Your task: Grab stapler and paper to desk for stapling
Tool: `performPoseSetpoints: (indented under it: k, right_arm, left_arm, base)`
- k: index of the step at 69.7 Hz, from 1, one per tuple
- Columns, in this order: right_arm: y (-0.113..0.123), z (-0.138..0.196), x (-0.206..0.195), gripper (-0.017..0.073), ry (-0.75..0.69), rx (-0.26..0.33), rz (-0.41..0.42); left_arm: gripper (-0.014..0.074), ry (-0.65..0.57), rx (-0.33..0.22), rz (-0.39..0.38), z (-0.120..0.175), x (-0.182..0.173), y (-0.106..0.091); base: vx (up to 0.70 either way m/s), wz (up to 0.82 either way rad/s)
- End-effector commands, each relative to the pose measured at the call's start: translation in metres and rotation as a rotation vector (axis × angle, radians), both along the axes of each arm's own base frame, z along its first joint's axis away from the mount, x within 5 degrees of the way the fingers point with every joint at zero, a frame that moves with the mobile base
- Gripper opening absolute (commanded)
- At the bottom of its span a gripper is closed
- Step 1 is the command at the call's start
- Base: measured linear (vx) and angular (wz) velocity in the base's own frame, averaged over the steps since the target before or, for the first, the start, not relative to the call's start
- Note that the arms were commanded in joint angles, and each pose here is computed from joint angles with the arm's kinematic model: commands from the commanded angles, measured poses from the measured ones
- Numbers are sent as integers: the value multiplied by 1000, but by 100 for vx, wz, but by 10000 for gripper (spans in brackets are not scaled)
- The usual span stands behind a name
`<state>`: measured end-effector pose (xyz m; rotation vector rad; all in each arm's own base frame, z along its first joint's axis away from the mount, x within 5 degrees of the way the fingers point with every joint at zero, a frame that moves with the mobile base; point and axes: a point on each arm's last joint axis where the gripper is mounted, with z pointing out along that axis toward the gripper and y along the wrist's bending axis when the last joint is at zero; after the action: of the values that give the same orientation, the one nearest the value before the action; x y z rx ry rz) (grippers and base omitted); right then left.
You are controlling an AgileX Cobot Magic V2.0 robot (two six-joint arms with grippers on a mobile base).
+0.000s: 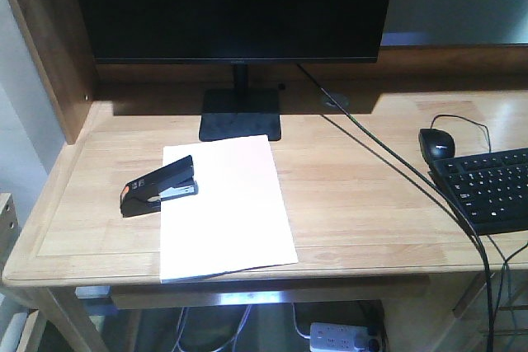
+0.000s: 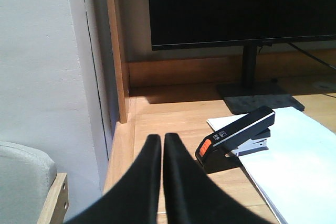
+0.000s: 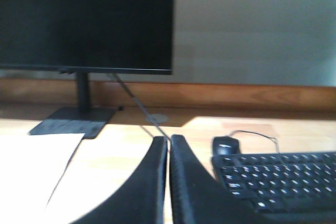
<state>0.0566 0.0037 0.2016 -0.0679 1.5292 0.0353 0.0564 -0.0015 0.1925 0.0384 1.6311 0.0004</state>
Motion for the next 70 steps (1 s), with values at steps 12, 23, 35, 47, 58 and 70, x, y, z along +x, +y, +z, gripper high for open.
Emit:
performPoseSetpoints:
  k: [12,23,35,47,58,70]
  right_arm:
    - [0,6,-1,-9,-84,-14,-12]
    - [-1,6,-1,-9,-83,-15,-13]
    - [-1,6,-1,-9,-83,-15,-13]
    - [-1,6,-1,-9,-83,-15,-13]
    - [-1,6,-1,-9,-81,-15,-14]
    - [-1,6,-1,-9,-81,-15,-14]
  left_arm:
    - [-7,-58,-13,3,-2,0,0]
    - [-7,-58,-13,3,-2,0,0]
    - [-7,-58,-13,3,-2,0,0]
    - [-7,-58,-13,3,-2,0,0]
    - [-7,-58,-13,3,-2,0,0]
    - [-7,-58,-13,3,-2,0,0]
  base:
    - [0,0]
    - [0,0]
    - [0,0]
    - [0,0]
    - [0,0]
    - [0,0]
